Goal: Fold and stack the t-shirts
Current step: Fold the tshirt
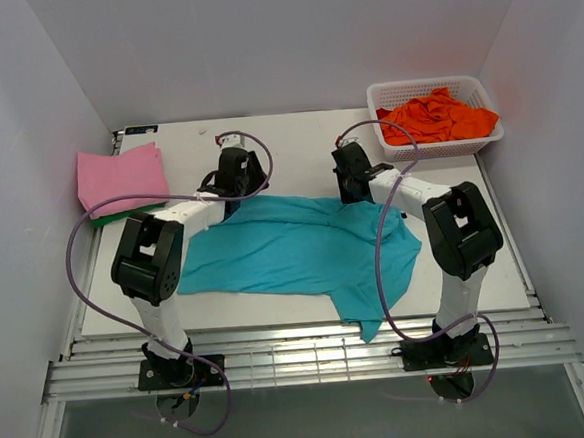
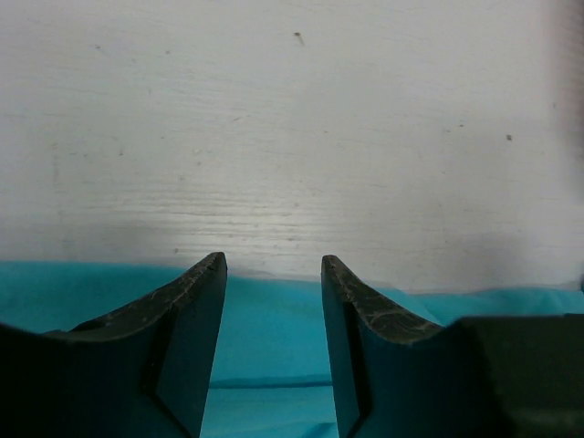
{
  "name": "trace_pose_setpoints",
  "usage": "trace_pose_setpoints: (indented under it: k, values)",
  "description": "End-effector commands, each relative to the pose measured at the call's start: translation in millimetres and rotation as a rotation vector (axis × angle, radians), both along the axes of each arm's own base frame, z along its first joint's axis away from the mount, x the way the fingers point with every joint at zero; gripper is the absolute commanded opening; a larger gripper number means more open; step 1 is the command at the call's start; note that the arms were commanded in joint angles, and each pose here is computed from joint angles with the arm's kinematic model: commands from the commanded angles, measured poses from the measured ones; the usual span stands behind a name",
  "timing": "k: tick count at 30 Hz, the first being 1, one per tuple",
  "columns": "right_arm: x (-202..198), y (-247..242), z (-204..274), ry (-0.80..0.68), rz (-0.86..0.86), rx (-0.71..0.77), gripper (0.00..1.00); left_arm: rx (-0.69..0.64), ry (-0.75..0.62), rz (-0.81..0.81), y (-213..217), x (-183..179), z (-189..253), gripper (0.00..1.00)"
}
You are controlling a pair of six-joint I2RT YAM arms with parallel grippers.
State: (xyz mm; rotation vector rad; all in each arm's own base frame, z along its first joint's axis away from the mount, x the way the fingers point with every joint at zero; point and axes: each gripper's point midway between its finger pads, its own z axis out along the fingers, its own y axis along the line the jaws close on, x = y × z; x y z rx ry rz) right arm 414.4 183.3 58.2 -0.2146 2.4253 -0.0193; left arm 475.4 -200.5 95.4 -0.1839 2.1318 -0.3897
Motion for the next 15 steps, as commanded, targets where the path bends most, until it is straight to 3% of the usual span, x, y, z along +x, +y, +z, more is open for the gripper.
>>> trace_pose_setpoints:
  k: [1, 15]
  values:
    - [21, 8, 6, -0.036, 0.016, 0.035, 0.26, -0.073, -0.08, -0.097, -34, 10, 34, 0.57]
    - [2, 5, -11, 0.03, 0.012, 0.061, 0.27, -0.099, -0.032, -0.193, -85, -17, 23, 0.59]
